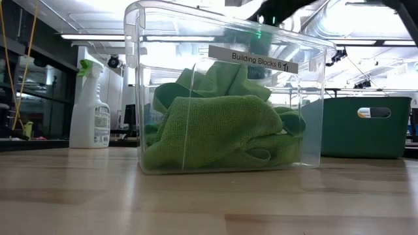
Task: Sort microfiber towel by color & place in baskets
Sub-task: Put the yellow towel into the blue bin
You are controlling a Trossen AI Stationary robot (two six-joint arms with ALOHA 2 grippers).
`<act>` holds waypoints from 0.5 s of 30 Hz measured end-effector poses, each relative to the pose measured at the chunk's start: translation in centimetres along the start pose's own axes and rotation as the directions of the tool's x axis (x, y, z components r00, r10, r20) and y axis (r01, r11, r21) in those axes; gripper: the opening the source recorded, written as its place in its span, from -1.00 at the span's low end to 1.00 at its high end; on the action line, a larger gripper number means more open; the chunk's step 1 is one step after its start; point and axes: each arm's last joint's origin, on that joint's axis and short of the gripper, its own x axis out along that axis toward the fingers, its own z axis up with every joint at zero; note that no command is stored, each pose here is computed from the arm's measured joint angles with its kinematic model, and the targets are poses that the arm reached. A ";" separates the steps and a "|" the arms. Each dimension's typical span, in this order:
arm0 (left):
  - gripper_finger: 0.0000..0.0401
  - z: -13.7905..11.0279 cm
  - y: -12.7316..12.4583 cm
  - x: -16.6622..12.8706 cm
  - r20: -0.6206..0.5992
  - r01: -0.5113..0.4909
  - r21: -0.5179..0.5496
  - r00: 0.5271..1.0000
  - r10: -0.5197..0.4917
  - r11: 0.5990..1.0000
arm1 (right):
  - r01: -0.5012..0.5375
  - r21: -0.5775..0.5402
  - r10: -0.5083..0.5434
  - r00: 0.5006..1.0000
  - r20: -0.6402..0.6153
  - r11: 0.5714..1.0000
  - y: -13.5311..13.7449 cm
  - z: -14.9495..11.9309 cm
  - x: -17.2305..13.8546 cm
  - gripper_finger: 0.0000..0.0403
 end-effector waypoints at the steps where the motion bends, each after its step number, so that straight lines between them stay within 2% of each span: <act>1: -1.00 0.1 0.2 -0.1 0.008 -0.003 0.005 1.000 0.003 1.000 | 0.024 -0.004 -0.024 0.998 0.054 1.000 -0.3 0.8 -1.4 -0.98; 4: -1.00 0.2 0.7 -0.6 0.026 -0.015 0.006 1.000 0.014 1.000 | 0.055 0.023 -0.059 0.973 0.225 0.998 -1.1 3.2 -5.6 -0.98; 8: -1.00 0.2 1.0 -0.8 0.030 -0.014 -0.023 0.999 0.014 1.000 | -0.061 0.023 0.044 0.895 0.445 0.998 -1.1 5.6 -8.7 -0.98; 11: -1.00 0.0 1.0 -0.8 0.016 -0.009 -0.043 1.000 0.009 0.999 | -0.185 -0.035 0.174 0.819 0.546 0.982 -0.1 6.5 -8.9 -0.99; 12: -1.00 -0.2 0.9 -0.8 0.006 -0.005 -0.047 1.000 0.006 0.999 | -0.212 -0.052 0.205 0.808 0.553 0.976 0.4 6.5 -8.6 -0.99; 15: -1.00 -0.7 0.7 -0.8 -0.030 0.030 -0.065 0.999 -0.032 0.997 | -0.237 -0.077 0.242 0.826 0.509 0.969 2.0 6.0 -6.2 -0.99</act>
